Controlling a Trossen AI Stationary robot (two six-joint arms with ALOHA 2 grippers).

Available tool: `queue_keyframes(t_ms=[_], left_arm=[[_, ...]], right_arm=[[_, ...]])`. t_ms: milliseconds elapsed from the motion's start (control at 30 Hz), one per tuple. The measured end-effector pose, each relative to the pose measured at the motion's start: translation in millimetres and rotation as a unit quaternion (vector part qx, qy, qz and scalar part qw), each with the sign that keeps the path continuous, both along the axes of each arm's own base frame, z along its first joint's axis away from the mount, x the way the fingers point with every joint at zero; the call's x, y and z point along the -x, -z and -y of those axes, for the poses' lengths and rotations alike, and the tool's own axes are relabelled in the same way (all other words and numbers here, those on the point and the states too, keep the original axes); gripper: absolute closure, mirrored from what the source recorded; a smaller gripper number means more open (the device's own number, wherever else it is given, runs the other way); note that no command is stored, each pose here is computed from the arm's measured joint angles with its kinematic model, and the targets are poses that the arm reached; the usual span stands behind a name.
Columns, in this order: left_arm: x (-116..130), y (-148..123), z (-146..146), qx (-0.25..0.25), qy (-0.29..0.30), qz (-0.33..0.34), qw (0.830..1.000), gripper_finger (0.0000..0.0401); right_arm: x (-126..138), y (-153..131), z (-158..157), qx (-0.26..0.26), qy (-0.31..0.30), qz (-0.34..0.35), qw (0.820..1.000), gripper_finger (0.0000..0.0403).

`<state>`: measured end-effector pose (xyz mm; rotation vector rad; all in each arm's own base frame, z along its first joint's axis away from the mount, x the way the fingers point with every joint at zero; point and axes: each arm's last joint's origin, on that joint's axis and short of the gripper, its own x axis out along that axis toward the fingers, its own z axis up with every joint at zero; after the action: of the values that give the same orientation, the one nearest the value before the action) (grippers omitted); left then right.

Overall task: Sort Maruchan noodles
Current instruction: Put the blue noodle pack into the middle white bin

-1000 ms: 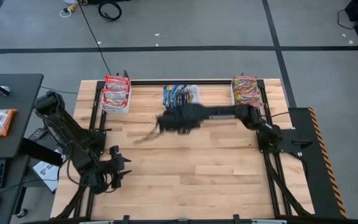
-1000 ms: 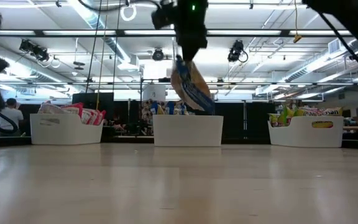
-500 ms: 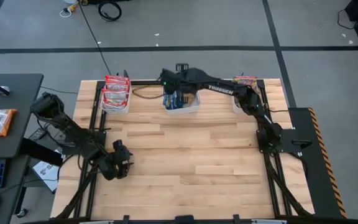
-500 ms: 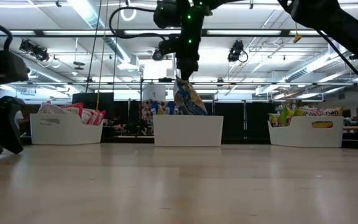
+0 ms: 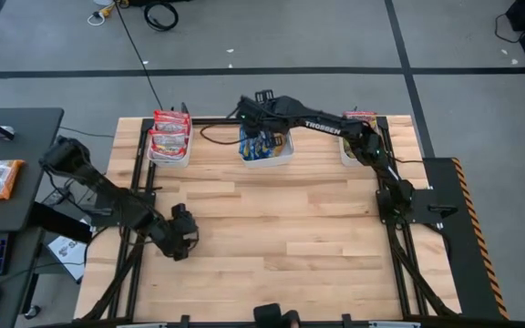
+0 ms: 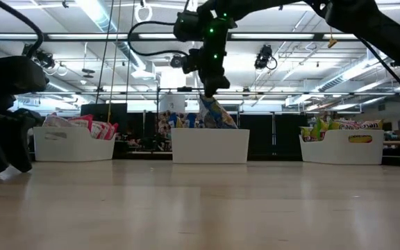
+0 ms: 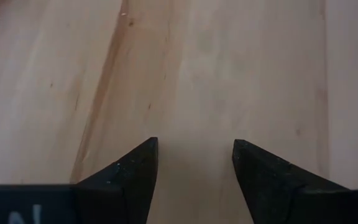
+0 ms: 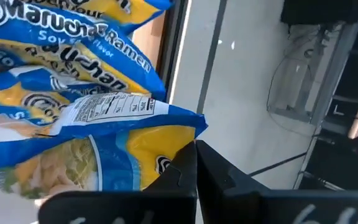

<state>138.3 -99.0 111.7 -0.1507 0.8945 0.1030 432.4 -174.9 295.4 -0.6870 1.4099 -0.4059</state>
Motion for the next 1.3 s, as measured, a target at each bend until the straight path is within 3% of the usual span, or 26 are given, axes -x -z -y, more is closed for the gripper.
queue_keyframes(t_ms=[233,533,733,900,1067,1300], left_arm=[[-1.2,-12.4,-4.7,0.034,0.015,0.017,0.999,0.0199],[-1.2,-22.9,-15.8,0.029,0.005,0.037,0.999,0.02],[-13.3,-31.8,-36.7,0.034,-0.021,0.066,0.997,0.02],[-27.5,-39.6,-58.5,0.04,-0.004,0.101,0.994,0.02],[-36.1,-44.6,-82.7,0.026,0.011,0.13,0.991,0.02],[-39.8,-49.1,-106.3,0.025,0.025,0.158,0.987,0.02]], right_arm=[[1.1,19.0,-10.1,0.04,-0.025,0.001,0.999,0.0402],[70.5,47.7,-52.6,0.054,-0.047,0.073,0.995,0.0402],[99.6,81.5,-77.7,-0.002,-0.071,0.094,0.993,0.0402],[104.8,98.5,-90.3,-0.055,-0.073,0.093,0.991,0.0398],[100.4,97.0,-87.5,-0.089,-0.083,0.133,0.984,0.0399],[98.2,87.6,-58.8,-0.127,-0.09,0.202,0.967,0.0399]])
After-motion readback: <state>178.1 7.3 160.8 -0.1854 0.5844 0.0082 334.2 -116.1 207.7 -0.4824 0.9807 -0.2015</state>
